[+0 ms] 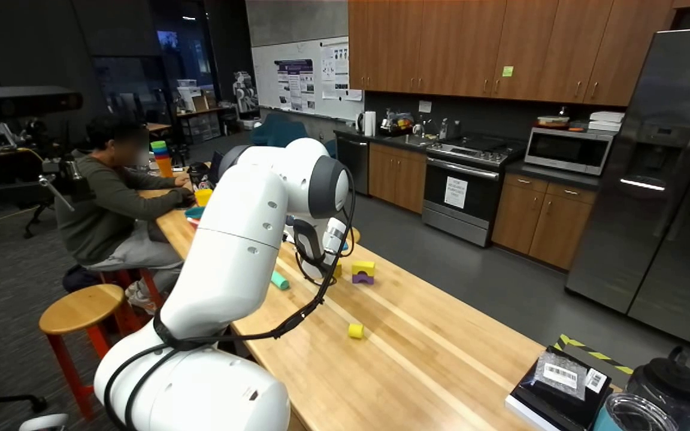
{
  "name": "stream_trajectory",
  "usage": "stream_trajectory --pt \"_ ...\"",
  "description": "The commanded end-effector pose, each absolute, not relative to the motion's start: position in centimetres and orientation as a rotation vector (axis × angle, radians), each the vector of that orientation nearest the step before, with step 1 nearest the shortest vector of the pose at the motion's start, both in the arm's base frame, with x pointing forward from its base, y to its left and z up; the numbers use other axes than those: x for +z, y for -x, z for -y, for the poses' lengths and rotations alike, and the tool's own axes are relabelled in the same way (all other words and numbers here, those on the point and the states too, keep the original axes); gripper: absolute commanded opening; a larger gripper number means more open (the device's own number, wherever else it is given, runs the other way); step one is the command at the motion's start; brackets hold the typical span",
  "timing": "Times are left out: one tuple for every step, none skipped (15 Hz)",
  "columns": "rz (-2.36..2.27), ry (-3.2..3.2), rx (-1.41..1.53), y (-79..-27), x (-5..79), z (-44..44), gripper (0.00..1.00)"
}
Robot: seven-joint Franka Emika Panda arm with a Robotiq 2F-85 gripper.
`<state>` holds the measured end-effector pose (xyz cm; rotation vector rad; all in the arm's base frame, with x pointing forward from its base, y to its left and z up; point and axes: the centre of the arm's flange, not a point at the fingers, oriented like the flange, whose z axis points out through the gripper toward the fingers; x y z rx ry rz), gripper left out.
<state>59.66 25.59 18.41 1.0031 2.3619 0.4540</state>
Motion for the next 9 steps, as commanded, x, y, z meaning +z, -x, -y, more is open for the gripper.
stream_trajectory --pt "-2.345 -0.98 0.435 -61.3 19.3 -25.8 1.0" --pt "-2.332 -0.982 0.42 -61.6 19.5 -25.8 1.0" --pt "-2.324 -0.983 0.405 -61.9 19.6 -25.8 1.0" --pt "-2.318 -0.983 0.387 -62.1 19.7 -25.7 1.0" --pt "-2.313 -0.984 0.371 -62.2 19.7 -25.6 1.0" --pt "-2.31 -0.986 0.356 -62.3 19.6 -25.6 1.0" --pt "-2.313 -0.985 0.339 -62.4 19.4 -25.6 1.0" --pt "-2.313 -0.98 0.321 -62.3 19.3 -25.5 1.0" --pt "-2.319 -0.977 0.298 -62.4 18.8 -25.6 1.0"
